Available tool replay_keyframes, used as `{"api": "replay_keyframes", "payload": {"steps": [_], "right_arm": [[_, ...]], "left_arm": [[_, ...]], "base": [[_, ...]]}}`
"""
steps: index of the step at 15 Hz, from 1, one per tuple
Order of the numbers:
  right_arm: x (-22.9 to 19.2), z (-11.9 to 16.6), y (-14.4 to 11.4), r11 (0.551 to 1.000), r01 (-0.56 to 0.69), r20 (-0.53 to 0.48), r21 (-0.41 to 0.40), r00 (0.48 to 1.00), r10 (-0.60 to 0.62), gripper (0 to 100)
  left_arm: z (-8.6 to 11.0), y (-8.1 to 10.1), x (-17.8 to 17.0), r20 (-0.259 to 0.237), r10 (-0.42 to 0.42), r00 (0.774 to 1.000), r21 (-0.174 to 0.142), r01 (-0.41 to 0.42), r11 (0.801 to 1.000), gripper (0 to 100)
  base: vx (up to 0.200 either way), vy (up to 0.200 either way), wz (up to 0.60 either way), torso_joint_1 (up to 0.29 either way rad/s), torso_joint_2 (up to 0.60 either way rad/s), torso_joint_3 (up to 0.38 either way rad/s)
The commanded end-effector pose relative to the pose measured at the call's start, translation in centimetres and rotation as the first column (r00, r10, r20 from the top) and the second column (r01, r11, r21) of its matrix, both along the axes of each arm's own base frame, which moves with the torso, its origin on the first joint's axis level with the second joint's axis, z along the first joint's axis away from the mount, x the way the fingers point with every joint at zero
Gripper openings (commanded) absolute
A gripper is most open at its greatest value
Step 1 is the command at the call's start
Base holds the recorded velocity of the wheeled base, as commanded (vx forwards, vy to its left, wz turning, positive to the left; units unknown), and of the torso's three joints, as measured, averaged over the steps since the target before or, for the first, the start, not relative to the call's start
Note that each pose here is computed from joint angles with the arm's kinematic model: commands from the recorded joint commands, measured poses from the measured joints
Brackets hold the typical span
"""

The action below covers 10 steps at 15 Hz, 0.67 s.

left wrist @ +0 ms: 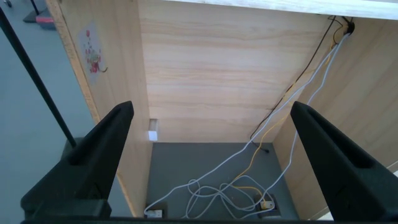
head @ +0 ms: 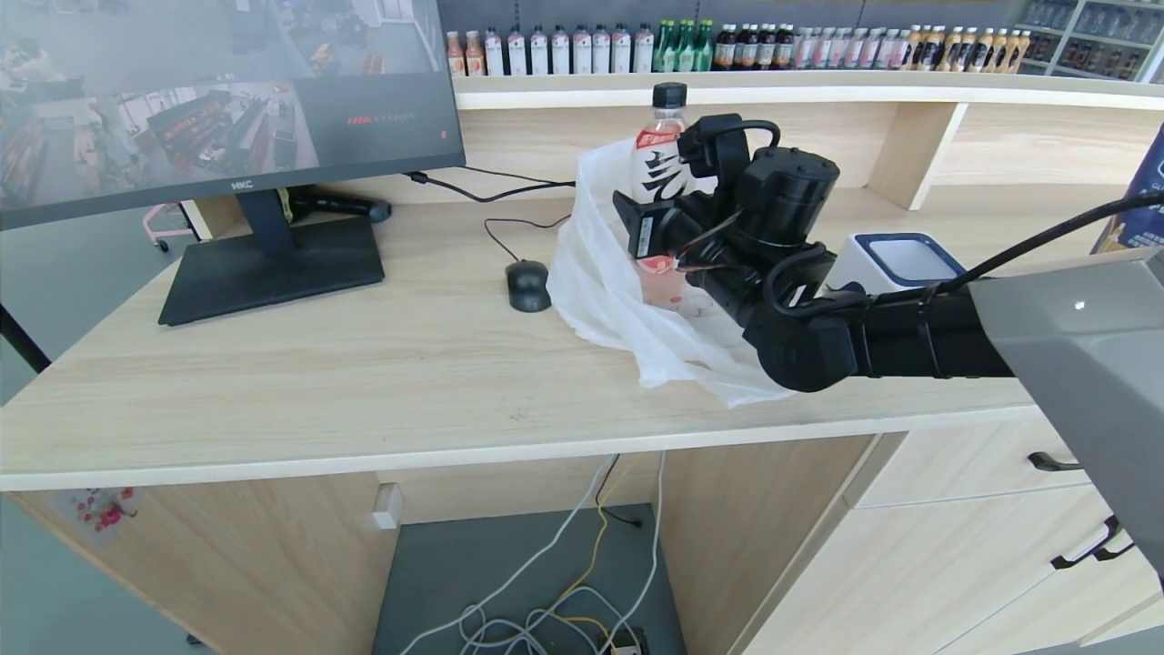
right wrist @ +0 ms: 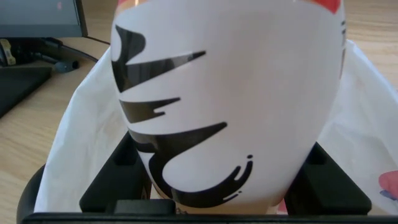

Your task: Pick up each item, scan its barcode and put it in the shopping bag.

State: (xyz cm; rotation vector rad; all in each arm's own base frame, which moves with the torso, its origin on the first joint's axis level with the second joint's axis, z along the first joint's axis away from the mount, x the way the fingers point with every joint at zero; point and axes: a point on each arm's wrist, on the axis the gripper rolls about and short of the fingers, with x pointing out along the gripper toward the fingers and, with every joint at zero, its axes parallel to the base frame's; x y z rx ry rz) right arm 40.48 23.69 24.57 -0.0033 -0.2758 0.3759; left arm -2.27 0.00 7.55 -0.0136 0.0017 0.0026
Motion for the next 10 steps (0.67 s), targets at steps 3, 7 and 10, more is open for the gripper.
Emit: {"api": "replay_keyframes", "payload": {"steps": [3,7,10], "right_arm": [[0.19,-0.65,0.31,1.000,-0.003,-0.009,-0.006,1.000,0.003,0],[0.42,-1.04,0.36,1.000,-0.001,-0.016,-0.009,1.000,0.001,0],[0.42,-1.16,0.36,1.000,-0.001,-0.018,-0.011,1.000,0.001,0]], "left_arm": [[0.00,0.00,0.00,0.000,0.001,1.000,0.000,-0.001,1.000,100],[0.00,0.00,0.00,0.000,0.001,1.000,-0.002,-0.001,1.000,100],[0.00,0.00,0.00,0.000,0.001,1.000,0.000,-0.001,1.000,100]], "base": [[0.000,0.000,0.00,0.000,0.00,0.000],[0.000,0.000,0.00,0.000,0.00,0.000],[0.000,0.000,0.00,0.000,0.00,0.000]]}}
